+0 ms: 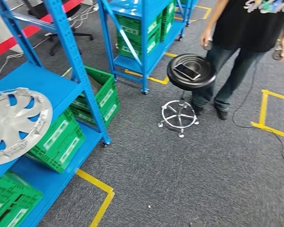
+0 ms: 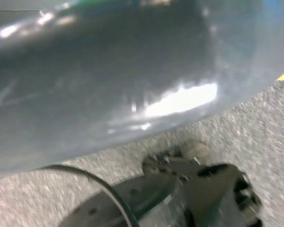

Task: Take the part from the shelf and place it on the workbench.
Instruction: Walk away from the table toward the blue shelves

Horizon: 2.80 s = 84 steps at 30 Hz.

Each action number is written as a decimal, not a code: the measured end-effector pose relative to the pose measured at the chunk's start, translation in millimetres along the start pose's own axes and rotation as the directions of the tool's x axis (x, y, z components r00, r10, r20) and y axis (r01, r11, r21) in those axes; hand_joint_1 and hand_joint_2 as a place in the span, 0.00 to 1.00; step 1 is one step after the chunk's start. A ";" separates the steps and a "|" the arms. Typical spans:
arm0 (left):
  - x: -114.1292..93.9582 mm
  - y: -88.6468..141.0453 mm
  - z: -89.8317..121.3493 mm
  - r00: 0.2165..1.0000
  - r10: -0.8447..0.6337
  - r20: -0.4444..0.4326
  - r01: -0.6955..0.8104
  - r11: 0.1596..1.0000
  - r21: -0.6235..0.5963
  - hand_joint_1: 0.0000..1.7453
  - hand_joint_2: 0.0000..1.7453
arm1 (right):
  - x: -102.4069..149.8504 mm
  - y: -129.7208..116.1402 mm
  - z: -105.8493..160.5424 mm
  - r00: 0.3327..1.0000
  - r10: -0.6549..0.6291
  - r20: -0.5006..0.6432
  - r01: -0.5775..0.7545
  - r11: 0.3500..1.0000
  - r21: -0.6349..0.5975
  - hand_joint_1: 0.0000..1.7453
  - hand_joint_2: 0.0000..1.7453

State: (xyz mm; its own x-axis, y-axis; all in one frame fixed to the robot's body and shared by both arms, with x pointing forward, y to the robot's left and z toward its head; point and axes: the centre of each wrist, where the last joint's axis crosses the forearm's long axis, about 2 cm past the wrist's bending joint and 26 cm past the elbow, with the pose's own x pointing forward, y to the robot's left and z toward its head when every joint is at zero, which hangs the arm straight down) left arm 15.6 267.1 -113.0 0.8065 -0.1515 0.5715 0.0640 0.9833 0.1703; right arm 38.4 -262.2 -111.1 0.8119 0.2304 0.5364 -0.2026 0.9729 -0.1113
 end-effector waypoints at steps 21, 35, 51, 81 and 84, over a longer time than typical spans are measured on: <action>-2.6 4.5 0.5 0.999 -0.039 -0.004 0.039 0.999 -0.008 0.00 0.00 | -6.0 -0.3 2.9 0.995 -0.098 0.005 0.098 0.994 -0.041 0.00 0.00; 7.7 -2.1 -4.1 0.996 -0.087 0.008 0.087 0.994 -0.061 0.00 0.00 | -23.9 -4.4 11.8 0.958 -0.286 0.022 0.285 0.941 -0.184 0.00 0.00; 10.0 -2.7 -5.5 0.998 -0.058 0.001 0.057 0.996 -0.073 0.00 0.00 | -35.8 -3.2 19.0 0.943 -0.330 -0.041 0.310 0.917 -0.253 0.00 0.00; 7.5 -4.1 -3.7 1.000 -0.024 -0.015 0.023 0.998 -0.055 0.00 0.00 | -30.6 0.9 16.7 0.944 -0.329 -0.037 0.312 0.921 -0.232 0.00 0.00; 9.6 -3.7 -5.0 0.999 -0.032 -0.010 0.032 0.998 -0.049 0.00 0.00 | -30.0 2.1 16.6 0.944 -0.328 -0.037 0.312 0.923 -0.227 0.00 0.00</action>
State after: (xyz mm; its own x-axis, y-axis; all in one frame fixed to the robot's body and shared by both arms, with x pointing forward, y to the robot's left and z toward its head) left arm 26.1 262.6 -112.1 0.8097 -0.1822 0.5579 0.1185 0.9818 0.1486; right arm 4.6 -267.3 -113.5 0.8529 -0.1008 0.5122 0.1905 0.9736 -0.1257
